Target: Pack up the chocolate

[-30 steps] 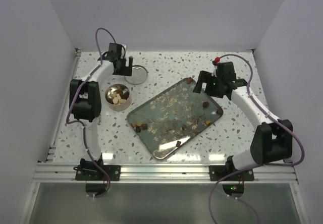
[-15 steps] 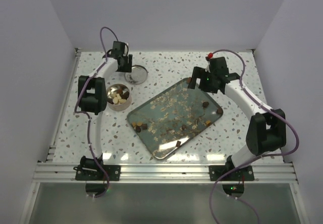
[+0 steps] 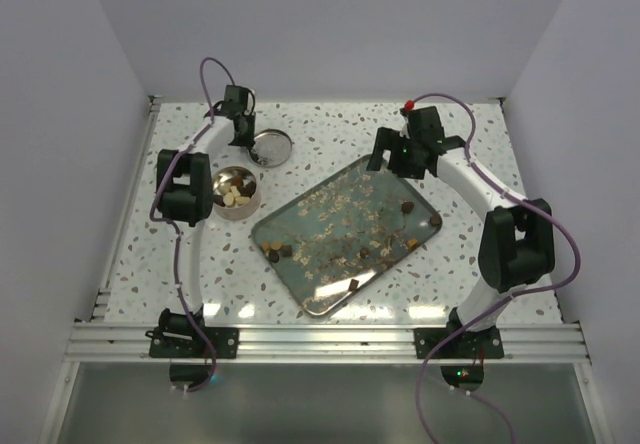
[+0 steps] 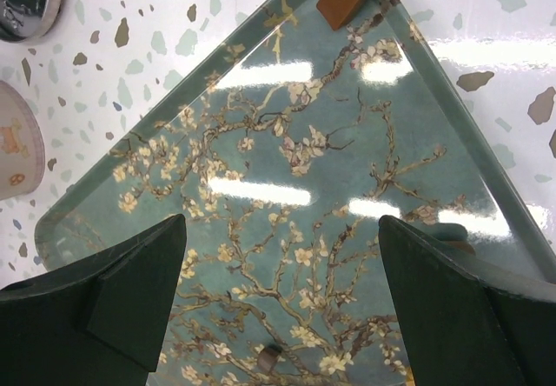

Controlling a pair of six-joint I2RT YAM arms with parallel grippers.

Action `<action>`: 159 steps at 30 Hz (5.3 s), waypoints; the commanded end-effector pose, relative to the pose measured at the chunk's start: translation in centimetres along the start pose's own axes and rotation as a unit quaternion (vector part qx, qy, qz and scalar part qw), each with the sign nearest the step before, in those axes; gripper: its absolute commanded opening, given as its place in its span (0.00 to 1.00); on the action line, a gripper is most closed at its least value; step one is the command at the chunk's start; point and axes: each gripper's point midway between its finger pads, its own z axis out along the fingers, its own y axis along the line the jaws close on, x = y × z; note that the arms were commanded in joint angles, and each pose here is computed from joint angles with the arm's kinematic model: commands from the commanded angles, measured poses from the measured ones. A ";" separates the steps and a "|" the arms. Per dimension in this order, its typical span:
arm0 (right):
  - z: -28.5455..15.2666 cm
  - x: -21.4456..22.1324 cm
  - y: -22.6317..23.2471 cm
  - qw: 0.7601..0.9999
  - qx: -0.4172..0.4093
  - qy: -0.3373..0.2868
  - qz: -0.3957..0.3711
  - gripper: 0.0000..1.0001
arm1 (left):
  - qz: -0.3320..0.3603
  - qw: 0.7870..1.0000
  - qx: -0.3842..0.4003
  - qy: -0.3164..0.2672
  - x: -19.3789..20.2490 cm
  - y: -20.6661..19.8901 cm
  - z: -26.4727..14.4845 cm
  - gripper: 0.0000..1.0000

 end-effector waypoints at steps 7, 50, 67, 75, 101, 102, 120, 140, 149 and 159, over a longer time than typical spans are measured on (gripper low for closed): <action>-0.7 -1.8 1.2 0.999 -0.017 -0.030 -0.015 0.95 | 0.015 1.000 0.007 0.021 1.4 0.0 1.1 0.08; -3.9 -1.1 16.3 0.958 -0.276 -0.046 -0.063 0.91 | -0.030 0.949 0.273 -0.154 -1.1 -11.4 -25.8 0.00; -4.7 -0.4 18.7 0.932 -0.347 -0.053 -0.087 0.50 | -0.032 0.937 0.314 -0.150 0.9 -14.2 -27.3 0.00; -4.9 0.3 19.4 0.919 -0.374 -0.035 -0.121 0.10 | -0.045 0.938 0.314 -0.139 0.9 -14.4 -26.9 0.06; -9.5 -1.4 17.5 0.859 -0.100 -0.177 -0.470 0.00 | -0.321 0.794 0.509 0.085 1.0 -17.4 -34.4 0.71; -9.8 -1.2 17.8 0.847 -0.079 -0.185 -0.492 0.00 | -0.334 0.794 0.500 0.085 1.0 -17.1 -34.6 0.72; -12.5 0.4 22.6 0.762 -0.054 -0.262 -0.590 0.00 | -0.447 0.744 0.479 0.131 3.7 -16.7 -32.8 0.79; -12.5 3.3 22.8 0.742 -0.070 -0.256 -0.616 0.29 | -0.456 0.723 0.504 0.125 3.4 -17.0 -32.8 0.10; -12.4 3.9 21.0 0.726 -0.040 -0.260 -0.636 0.53 | -0.475 0.681 0.541 0.133 3.4 -17.2 -33.8 0.00; -16.0 2.2 17.8 0.746 0.009 -0.309 -0.590 0.72 | -0.506 0.646 0.566 0.081 2.4 -15.3 -32.6 0.00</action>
